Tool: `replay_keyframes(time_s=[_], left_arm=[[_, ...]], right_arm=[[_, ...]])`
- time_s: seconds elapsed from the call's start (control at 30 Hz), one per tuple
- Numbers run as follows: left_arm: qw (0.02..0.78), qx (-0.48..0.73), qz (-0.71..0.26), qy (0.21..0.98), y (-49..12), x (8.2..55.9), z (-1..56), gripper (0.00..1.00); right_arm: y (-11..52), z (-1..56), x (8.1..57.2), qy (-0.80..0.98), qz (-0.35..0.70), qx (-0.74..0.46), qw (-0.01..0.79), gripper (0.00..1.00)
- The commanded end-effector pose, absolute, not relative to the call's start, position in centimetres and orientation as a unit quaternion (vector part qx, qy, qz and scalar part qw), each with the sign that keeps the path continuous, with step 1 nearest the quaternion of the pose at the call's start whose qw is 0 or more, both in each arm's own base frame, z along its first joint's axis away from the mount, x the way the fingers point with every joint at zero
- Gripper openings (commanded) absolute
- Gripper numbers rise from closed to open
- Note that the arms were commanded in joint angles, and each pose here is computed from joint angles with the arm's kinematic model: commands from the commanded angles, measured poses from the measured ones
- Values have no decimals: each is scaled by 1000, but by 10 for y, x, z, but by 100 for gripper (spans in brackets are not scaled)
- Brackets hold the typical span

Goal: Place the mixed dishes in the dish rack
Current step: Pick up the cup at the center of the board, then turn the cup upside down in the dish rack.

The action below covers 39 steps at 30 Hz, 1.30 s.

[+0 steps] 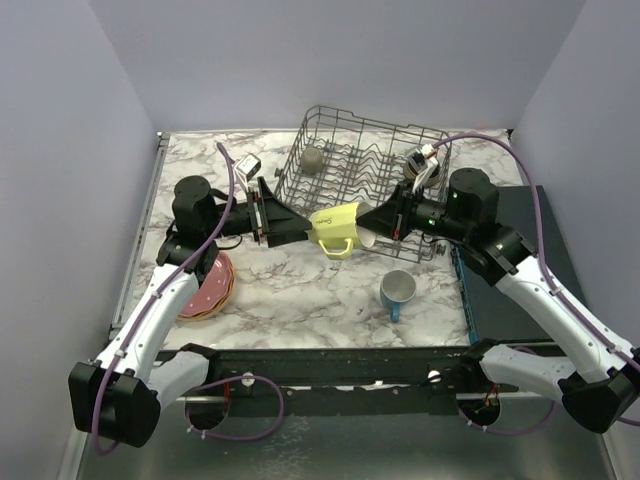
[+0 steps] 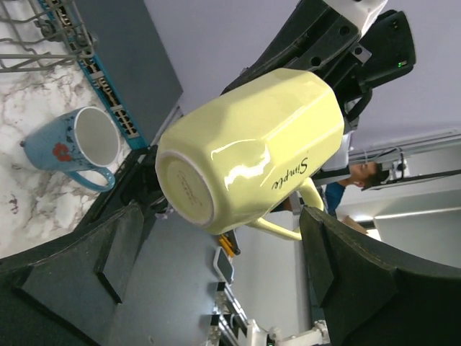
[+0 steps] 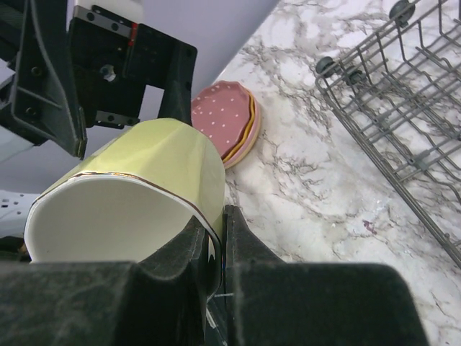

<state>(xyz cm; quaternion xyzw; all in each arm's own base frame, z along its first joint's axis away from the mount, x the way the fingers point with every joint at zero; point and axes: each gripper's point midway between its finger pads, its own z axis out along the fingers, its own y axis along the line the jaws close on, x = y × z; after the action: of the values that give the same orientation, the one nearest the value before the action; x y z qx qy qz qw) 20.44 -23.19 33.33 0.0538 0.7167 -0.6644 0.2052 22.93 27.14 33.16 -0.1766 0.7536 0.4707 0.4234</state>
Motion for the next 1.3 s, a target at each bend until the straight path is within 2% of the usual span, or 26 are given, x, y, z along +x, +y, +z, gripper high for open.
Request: replay_keyframes(time_s=[0.0,0.43,1.27], left_arm=[[201,71,-689,693,-230,193,351,99],[194,65,-710,674,-229,188,366,99],[191,53,-731,653,-228,184,379,99]], right_arm=[[278,385,217,675,529,-207,471,0],[291,407,209,616,581,-233,478,1],[315,398,226,581,629,-234,461,1]])
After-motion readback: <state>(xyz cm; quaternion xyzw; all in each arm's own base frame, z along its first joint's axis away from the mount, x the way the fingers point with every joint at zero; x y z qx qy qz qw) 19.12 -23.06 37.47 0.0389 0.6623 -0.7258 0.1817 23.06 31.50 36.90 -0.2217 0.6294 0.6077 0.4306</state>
